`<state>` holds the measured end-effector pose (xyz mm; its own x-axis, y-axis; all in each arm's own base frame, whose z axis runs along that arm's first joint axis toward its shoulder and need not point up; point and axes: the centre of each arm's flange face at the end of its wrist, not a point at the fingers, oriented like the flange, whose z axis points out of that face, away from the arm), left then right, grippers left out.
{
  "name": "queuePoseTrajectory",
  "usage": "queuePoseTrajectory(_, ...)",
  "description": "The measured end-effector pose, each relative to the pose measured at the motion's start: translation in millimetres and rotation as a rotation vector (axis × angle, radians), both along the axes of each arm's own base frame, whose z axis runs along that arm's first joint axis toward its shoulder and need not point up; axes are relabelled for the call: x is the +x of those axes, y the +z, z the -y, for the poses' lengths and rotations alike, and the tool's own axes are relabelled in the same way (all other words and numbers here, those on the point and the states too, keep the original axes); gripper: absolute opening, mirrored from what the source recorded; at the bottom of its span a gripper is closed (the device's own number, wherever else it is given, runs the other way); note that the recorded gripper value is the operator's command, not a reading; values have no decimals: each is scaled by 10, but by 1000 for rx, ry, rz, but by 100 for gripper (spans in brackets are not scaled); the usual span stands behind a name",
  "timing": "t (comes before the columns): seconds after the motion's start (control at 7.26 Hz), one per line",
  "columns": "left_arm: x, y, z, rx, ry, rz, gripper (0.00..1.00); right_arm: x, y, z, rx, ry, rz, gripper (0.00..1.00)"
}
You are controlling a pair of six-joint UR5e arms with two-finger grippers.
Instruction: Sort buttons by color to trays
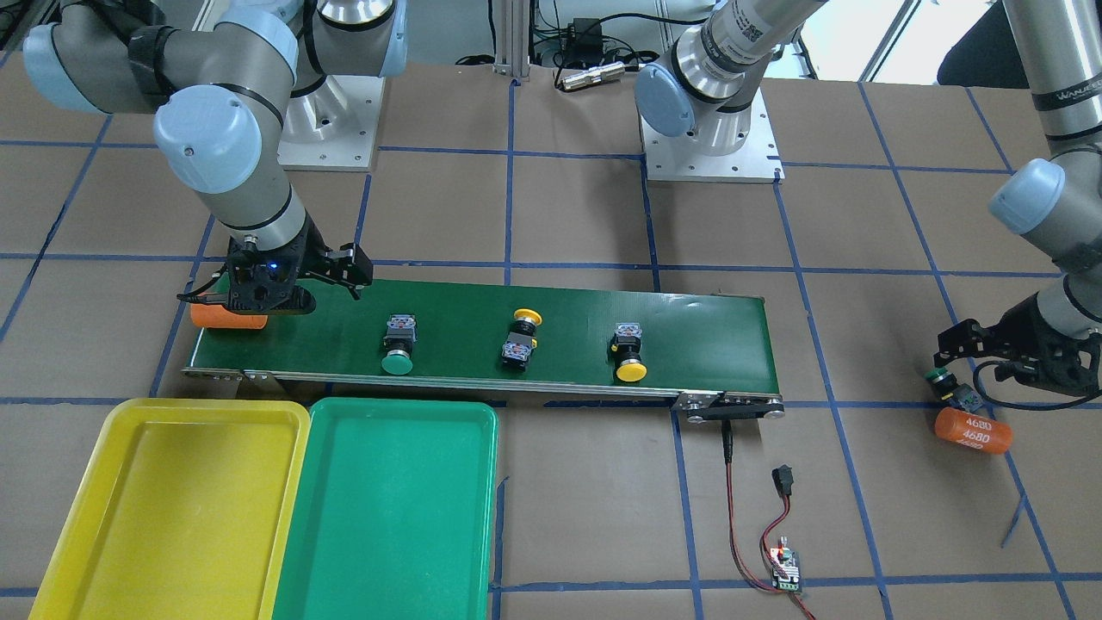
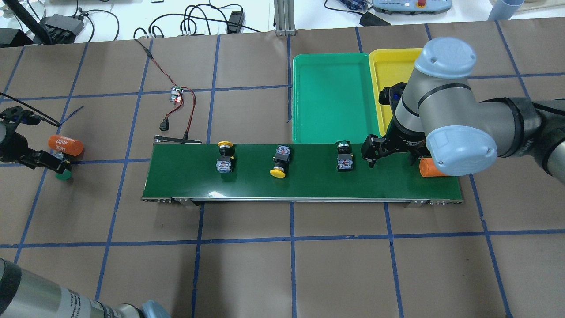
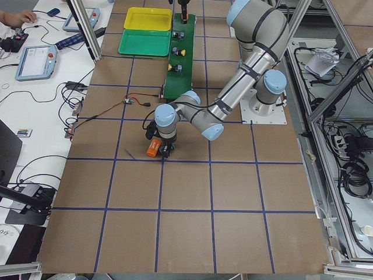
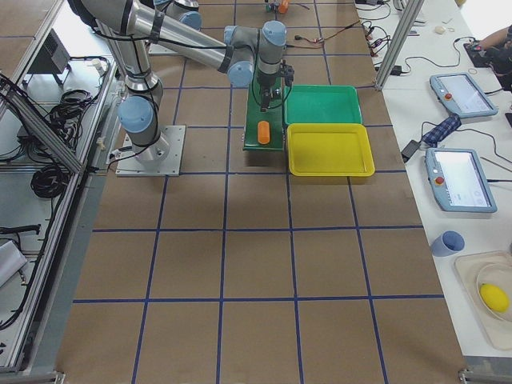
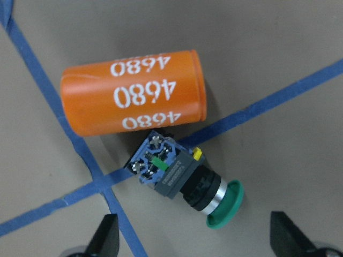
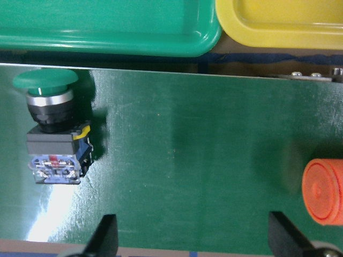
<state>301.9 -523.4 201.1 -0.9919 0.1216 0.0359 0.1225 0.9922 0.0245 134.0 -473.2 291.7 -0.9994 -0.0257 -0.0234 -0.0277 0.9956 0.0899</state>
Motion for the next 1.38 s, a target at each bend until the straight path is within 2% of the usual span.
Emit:
queuePoseTrajectory(0.14,10,-65,38,11,132,2,100,1,-1,0,0,0,0,100)
queuePoseTrajectory(0.28,-21,-122,100,19,199,3,100,2,-1,-1,-1,0,0,100)
queuePoseTrajectory(0.41,-89,-171,155,27,221,3,72,1,-1,-1,-1,0,0,100)
queuePoseTrajectory(0.55,-132,-224,187,34,226,0,53,2,-3,-2,0,0,1,100)
queuePoseTrajectory(0.69,-150,-266,210,39,225,-3,22,2,-6,-4,0,0,1,100)
queuePoseTrajectory(0.83,-159,-282,223,42,222,-2,0,2,-6,-4,0,0,1,100)
queuePoseTrajectory(1.38,-290,131,192,26,205,19,0,25,-15,48,-34,-23,2,100)
